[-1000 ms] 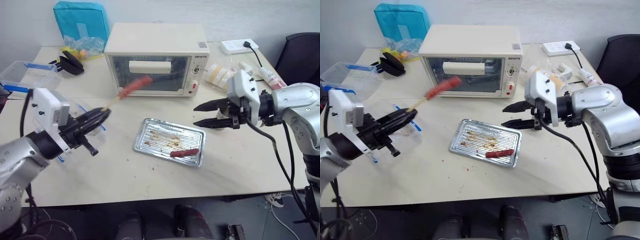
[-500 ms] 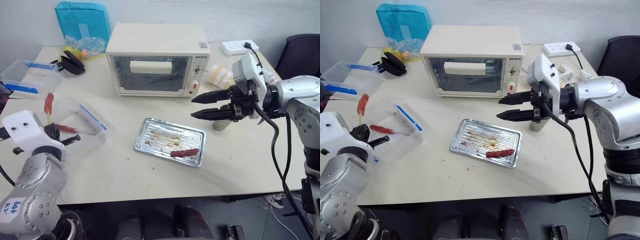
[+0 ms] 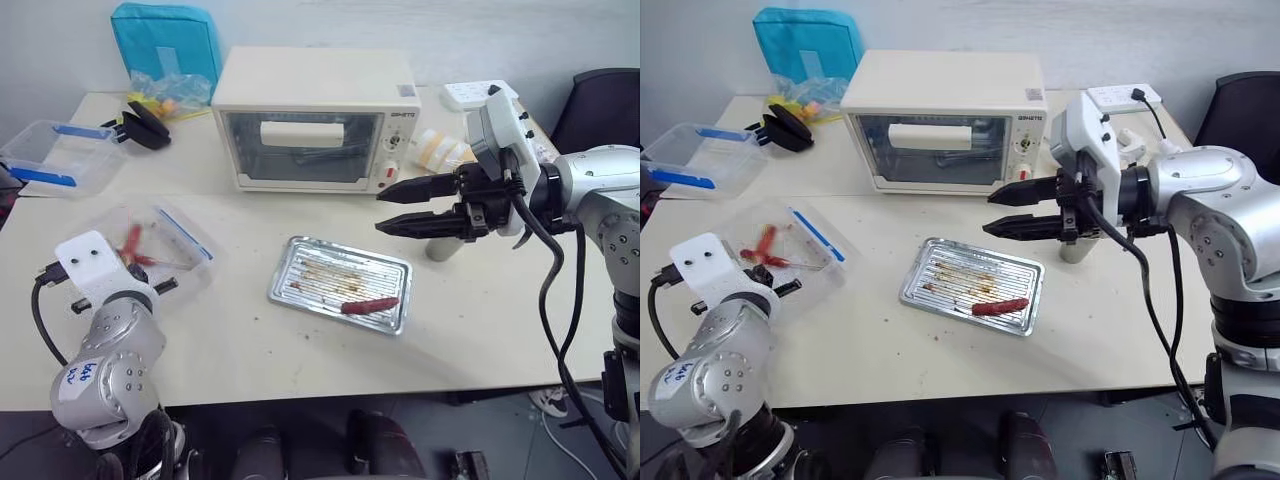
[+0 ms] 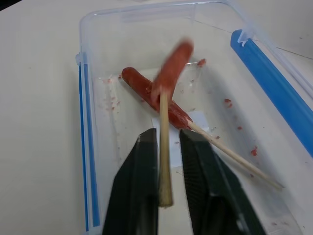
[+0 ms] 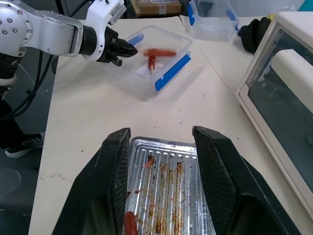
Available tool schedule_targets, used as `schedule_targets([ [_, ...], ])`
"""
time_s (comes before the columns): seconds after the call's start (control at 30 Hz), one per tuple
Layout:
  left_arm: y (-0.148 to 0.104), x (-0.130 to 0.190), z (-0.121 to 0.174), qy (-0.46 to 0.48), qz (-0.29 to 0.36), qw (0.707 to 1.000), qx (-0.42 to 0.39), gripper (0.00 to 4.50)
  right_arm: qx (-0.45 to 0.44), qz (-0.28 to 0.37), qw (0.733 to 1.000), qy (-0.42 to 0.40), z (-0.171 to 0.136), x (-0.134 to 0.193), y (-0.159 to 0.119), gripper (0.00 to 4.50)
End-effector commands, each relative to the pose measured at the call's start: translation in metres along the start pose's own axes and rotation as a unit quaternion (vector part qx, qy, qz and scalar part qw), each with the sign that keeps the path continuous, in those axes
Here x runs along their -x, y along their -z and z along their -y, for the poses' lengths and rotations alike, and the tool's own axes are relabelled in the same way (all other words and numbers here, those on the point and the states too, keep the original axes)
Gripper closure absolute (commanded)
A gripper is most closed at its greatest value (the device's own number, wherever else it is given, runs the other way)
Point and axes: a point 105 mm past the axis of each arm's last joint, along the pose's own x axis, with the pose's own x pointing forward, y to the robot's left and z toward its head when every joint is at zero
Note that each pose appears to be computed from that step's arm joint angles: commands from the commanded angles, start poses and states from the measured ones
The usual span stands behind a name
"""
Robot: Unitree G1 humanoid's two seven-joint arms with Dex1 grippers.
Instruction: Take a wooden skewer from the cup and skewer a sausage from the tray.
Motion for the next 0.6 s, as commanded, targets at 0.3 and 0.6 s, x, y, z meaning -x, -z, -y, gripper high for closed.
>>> schedule_targets([
  [0.3,-0.028,0.006,-0.012,0.014,0.056,0.998,-0.022,0.84,0.031,0.011,0.999,0.012,0.005,0.006,-0.014,2.38],
  [0.6,-0.112,0.057,-0.030,0.335,0.129,0.918,-0.168,0.84,0.024,-0.003,1.000,0.012,0.022,0.019,-0.004,2.38],
])
